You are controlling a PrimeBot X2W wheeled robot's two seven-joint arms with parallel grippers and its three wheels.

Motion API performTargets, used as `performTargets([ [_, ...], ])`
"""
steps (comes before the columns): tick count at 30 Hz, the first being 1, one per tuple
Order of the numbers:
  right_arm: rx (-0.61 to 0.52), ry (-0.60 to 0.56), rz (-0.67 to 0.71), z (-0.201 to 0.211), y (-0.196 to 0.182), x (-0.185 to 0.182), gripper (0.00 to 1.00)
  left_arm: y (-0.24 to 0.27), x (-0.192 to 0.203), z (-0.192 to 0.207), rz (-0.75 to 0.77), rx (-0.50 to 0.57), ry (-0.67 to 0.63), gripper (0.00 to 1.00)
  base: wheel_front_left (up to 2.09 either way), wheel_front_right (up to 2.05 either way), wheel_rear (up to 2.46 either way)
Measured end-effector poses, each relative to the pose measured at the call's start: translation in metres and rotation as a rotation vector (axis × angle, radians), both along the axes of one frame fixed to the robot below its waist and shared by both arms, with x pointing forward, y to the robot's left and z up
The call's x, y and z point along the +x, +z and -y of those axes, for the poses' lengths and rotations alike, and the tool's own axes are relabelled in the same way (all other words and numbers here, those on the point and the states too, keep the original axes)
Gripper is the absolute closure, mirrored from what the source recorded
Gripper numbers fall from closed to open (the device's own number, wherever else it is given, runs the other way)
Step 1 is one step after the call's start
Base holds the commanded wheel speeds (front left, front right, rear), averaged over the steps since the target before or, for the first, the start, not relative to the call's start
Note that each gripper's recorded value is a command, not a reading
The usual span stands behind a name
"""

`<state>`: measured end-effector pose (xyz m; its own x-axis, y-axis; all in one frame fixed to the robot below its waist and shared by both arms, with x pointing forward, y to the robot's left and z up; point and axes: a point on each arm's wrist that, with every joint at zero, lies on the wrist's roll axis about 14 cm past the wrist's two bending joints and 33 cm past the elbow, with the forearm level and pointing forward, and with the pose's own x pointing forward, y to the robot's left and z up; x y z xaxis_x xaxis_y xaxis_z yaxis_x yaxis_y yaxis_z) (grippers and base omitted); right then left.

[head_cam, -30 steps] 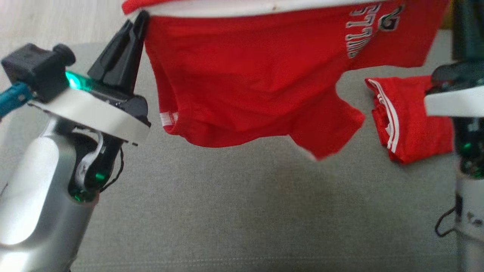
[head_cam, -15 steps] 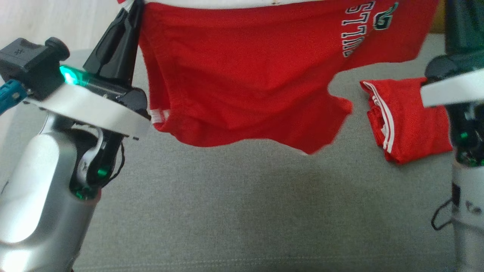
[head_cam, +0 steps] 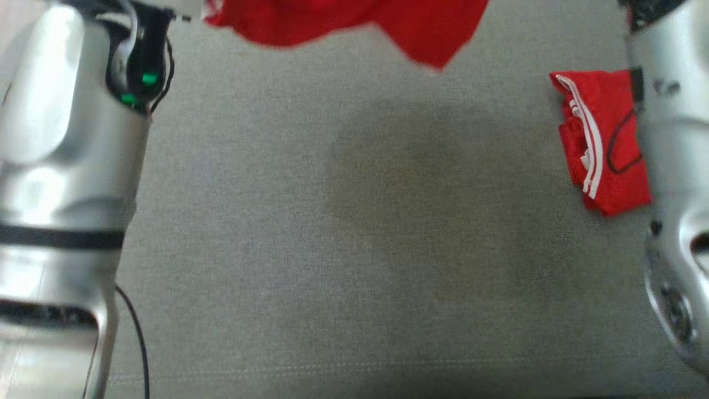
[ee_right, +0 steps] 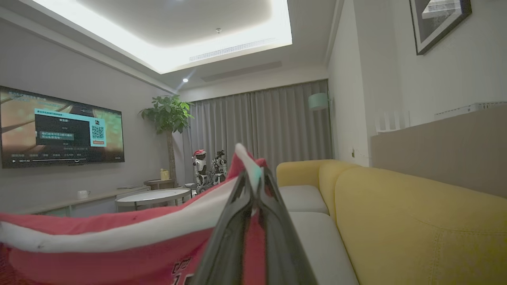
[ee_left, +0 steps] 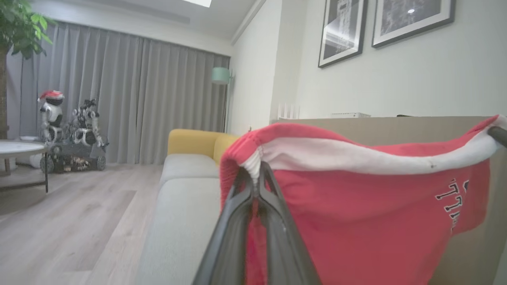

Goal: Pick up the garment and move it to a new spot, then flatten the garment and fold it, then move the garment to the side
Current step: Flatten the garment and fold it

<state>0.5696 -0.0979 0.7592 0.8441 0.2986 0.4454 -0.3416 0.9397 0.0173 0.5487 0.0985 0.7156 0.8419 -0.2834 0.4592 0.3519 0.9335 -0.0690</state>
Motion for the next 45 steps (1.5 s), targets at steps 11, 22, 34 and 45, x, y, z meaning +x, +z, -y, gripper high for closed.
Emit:
performTargets([
  [11,-0.06,-0.002,-0.346,-0.015,-0.142,0.046,1.0,-0.135,0.047,-0.014,-0.399,-0.028,0.069,1.0,0.0,0.0,0.0],
  [22,-0.024,0.003,-0.718,-0.007,-0.309,-0.013,1.0,-0.269,-0.002,-0.01,-0.699,-0.033,0.066,1.0,0.0,0.0,0.0],
  [34,0.113,-0.038,-0.781,0.013,-0.357,-0.127,1.0,-0.329,-0.124,0.016,-0.818,-0.018,-0.026,1.0,0.0,0.0,0.0],
  [45,0.149,-0.117,-0.834,0.037,-0.357,-0.239,1.0,-0.313,-0.199,-0.001,-0.783,-0.041,-0.01,1.0,0.0,0.0,0.0],
])
